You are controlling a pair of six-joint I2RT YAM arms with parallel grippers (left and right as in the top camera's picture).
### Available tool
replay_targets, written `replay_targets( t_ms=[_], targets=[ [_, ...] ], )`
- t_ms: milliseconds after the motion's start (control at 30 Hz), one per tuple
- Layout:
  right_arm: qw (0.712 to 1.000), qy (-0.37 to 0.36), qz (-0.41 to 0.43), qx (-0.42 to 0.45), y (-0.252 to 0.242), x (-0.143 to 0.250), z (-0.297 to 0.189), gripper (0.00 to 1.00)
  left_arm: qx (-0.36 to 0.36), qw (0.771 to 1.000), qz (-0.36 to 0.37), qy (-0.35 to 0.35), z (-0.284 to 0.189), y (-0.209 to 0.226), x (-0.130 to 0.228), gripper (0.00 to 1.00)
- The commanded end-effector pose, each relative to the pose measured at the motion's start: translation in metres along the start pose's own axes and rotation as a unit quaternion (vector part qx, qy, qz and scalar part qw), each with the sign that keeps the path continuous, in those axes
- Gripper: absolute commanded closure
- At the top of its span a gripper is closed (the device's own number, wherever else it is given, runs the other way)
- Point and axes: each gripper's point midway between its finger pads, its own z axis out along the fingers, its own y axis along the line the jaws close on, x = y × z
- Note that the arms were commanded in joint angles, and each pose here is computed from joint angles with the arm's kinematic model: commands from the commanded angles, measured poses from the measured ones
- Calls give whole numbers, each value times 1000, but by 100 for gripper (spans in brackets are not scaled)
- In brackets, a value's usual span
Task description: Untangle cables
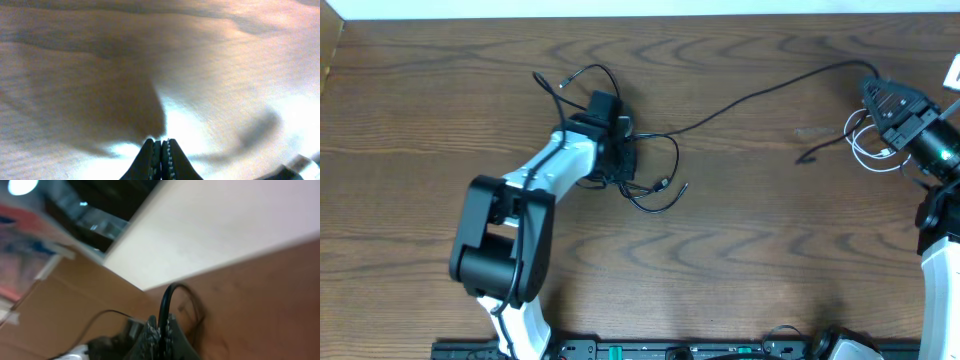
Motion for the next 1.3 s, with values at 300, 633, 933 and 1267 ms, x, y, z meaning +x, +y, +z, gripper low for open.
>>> replay_targets(
  t_ms=[300,633,933,1267],
  targets=[
    [950,31,36,308,-115,53,-34,99,259,940,203,-87,-93,-92,-3,92],
    [933,111,27,340,-120,99,-16,22,268,930,240,-67,-87,-115,12,93],
    [934,254,-26,250,-100,168,33,7,274,926,253,-53,-84,-127,21,92],
    [920,350,-117,134,-82,229,80,18,277,928,246,-33,-82,-130,31,92]
  ],
)
